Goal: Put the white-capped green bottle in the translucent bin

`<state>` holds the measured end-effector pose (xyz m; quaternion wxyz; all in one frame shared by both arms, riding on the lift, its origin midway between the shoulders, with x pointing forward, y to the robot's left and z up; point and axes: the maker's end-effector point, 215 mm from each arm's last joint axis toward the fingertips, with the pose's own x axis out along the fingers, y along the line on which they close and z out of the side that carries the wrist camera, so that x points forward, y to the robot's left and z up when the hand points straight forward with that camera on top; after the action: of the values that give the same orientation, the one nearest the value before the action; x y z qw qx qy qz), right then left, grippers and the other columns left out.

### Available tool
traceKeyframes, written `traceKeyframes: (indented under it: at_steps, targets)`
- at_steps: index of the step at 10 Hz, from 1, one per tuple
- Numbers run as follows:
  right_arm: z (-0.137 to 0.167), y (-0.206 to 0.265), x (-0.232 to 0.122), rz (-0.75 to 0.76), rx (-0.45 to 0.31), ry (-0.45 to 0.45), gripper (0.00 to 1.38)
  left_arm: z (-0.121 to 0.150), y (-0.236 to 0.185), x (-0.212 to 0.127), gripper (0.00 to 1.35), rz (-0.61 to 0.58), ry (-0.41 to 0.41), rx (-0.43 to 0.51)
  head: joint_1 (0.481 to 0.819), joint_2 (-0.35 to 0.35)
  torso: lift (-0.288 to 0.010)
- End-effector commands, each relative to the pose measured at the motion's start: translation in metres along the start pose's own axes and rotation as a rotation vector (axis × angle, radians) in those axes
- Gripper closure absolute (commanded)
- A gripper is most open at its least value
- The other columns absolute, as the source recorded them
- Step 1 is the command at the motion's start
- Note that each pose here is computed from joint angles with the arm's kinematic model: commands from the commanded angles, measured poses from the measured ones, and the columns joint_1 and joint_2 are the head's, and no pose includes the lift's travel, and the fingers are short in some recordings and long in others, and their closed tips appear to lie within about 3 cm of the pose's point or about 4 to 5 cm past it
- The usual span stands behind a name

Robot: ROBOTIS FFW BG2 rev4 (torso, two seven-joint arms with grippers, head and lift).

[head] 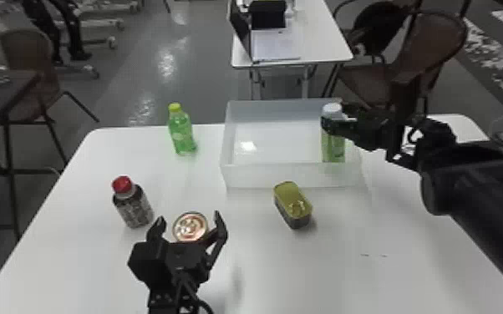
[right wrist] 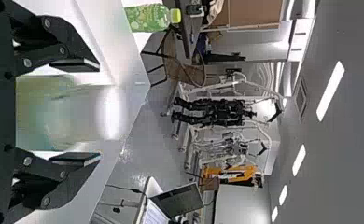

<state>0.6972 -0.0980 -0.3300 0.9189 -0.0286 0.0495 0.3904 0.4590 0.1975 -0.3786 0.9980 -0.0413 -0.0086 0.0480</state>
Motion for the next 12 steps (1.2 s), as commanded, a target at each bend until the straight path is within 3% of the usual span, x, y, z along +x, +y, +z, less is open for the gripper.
traceKeyframes:
  at_steps: [1, 4, 6, 8, 10, 12]
  targets:
    - [0.003, 0.001, -0.001, -0.007, 0.042, -0.037, 0.0, -0.001, 0.002, -0.001, 0.15, 0.004, 0.0, -0.002, 0.695, 0.094, -0.113]
    - [0.022, 0.014, -0.002, 0.012, 0.093, -0.125, 0.0, 0.0, 0.007, -0.004, 0.15, 0.012, -0.005, -0.001, 0.695, 0.102, -0.113]
    - [0.025, 0.034, -0.022, 0.001, 0.127, -0.209, 0.0, 0.001, 0.011, -0.006, 0.15, 0.016, -0.012, -0.001, 0.695, 0.112, -0.113]
    - [0.038, 0.037, -0.081, -0.22, -0.01, -0.248, 0.0, 0.002, 0.016, -0.009, 0.15, 0.029, -0.017, -0.006, 0.695, 0.11, -0.113]
    - [0.023, 0.057, -0.154, -0.379, -0.005, -0.265, 0.0, 0.001, 0.015, -0.01, 0.15, 0.031, -0.014, -0.008, 0.695, 0.075, -0.113]
    - [-0.006, 0.094, -0.198, -0.485, 0.046, -0.248, 0.02, 0.001, 0.018, -0.012, 0.15, 0.037, -0.017, -0.008, 0.695, 0.047, -0.113]
